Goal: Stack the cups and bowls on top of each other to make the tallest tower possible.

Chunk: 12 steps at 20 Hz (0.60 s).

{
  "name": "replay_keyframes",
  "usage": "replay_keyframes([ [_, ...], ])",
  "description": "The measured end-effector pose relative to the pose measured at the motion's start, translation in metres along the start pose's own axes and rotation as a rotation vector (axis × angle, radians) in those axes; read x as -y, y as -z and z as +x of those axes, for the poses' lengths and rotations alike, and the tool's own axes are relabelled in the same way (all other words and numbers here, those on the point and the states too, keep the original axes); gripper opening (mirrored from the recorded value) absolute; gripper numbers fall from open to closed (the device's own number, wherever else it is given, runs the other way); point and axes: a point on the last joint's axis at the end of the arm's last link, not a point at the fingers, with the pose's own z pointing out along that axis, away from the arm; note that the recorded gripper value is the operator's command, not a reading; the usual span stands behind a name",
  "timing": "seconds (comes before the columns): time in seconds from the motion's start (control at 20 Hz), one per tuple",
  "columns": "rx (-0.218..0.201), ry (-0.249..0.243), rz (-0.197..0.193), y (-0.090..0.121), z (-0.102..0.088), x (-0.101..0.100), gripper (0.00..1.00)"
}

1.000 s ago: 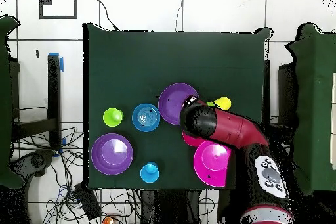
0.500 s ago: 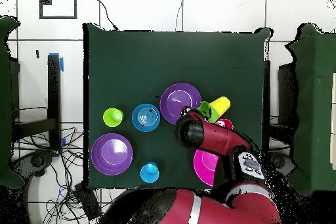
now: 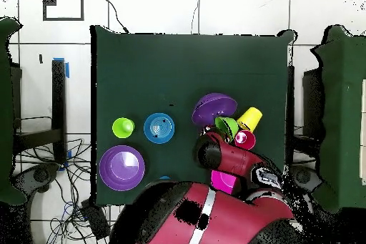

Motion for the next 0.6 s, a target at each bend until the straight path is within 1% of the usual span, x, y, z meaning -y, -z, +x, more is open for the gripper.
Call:
replay_keyframes([
  [0.25,0.021,0.004,0.001,-0.003,-0.001,0.010,0.00],
  [0.35,0.036,0.002,0.000,-0.005,-0.004,0.015,0.00],
  [0.45,0.043,0.001,0.000,-0.006,-0.005,0.017,0.00],
  [0.6,0.078,0.000,0.000,-0.010,-0.011,0.020,0.00],
])
